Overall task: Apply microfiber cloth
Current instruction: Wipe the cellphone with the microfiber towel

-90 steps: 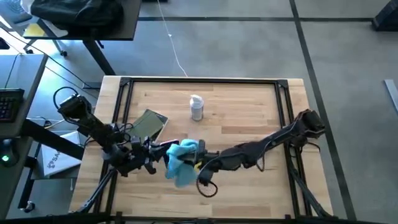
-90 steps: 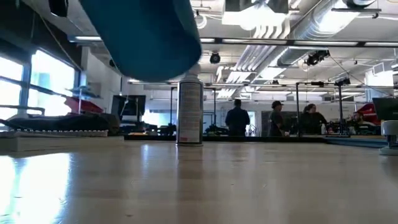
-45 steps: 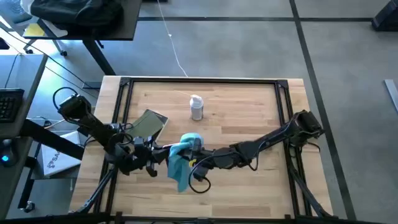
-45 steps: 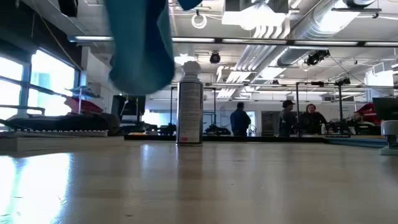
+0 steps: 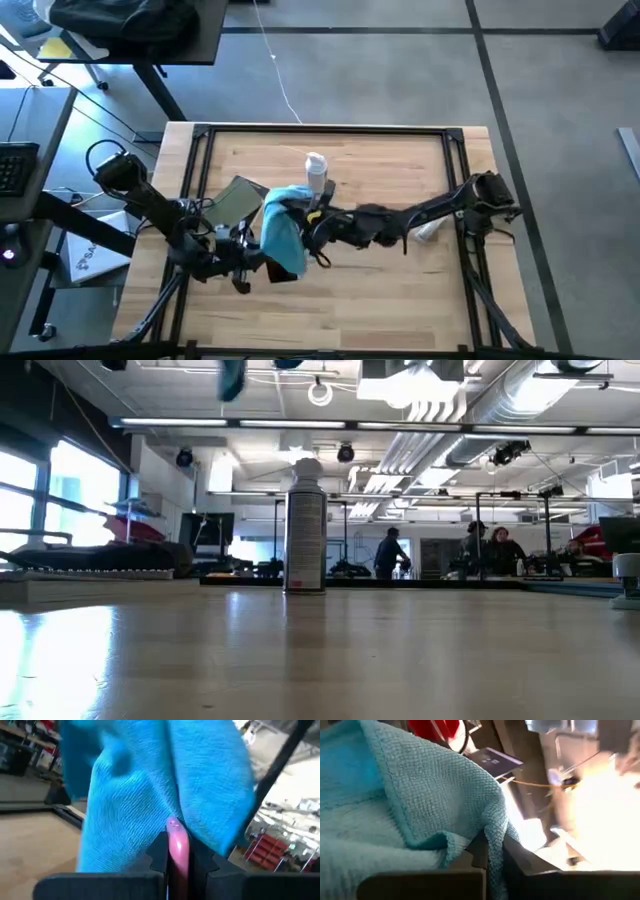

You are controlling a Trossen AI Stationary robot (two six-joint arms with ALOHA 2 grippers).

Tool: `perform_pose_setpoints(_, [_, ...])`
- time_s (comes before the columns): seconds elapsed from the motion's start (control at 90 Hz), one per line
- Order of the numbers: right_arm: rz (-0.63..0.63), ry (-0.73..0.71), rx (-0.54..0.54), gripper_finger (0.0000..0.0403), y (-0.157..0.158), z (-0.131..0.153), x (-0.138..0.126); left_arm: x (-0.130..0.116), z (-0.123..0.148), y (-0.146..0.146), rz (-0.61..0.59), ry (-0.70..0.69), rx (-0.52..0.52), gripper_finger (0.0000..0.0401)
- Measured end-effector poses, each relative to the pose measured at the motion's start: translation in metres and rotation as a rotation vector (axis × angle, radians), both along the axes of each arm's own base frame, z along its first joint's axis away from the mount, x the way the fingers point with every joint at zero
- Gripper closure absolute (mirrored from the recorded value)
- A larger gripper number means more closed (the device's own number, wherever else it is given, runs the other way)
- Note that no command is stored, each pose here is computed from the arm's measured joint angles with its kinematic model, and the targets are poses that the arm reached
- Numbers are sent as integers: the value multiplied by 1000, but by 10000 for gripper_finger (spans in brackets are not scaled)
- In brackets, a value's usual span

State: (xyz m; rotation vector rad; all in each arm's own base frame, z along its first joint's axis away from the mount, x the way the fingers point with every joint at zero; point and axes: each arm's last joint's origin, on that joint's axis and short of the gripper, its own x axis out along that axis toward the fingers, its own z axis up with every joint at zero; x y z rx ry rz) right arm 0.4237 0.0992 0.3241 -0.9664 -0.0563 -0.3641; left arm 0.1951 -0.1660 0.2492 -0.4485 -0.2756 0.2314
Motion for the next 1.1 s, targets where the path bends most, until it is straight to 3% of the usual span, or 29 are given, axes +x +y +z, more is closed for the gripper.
perform_pose_setpoints(0.2, [58, 28, 190, 403, -1, -7, 2, 3, -1, 4, 69, 51, 110, 389])
perform_pose_setpoints(0.411, [45, 281, 399, 403, -12, 5, 10, 8, -1, 10, 140, 127, 341, 389])
perform_pose_setpoints(0.5, [68, 346, 460, 403, -15, 15, 9, 12, -1, 14, 141, 131, 387, 389])
perform_pose_setpoints(0.667, [74, 385, 483, 403, -9, 24, 5, 20, -6, 19, 119, 162, 465, 389])
perform_pose_setpoints(0.844, [46, 439, 448, 403, 6, 21, -1, 21, -6, 22, 157, 182, 473, 389])
perform_pose_setpoints(1.1, [-82, 467, 415, 403, 14, 24, -16, 15, 6, 28, 177, 136, 361, 389])
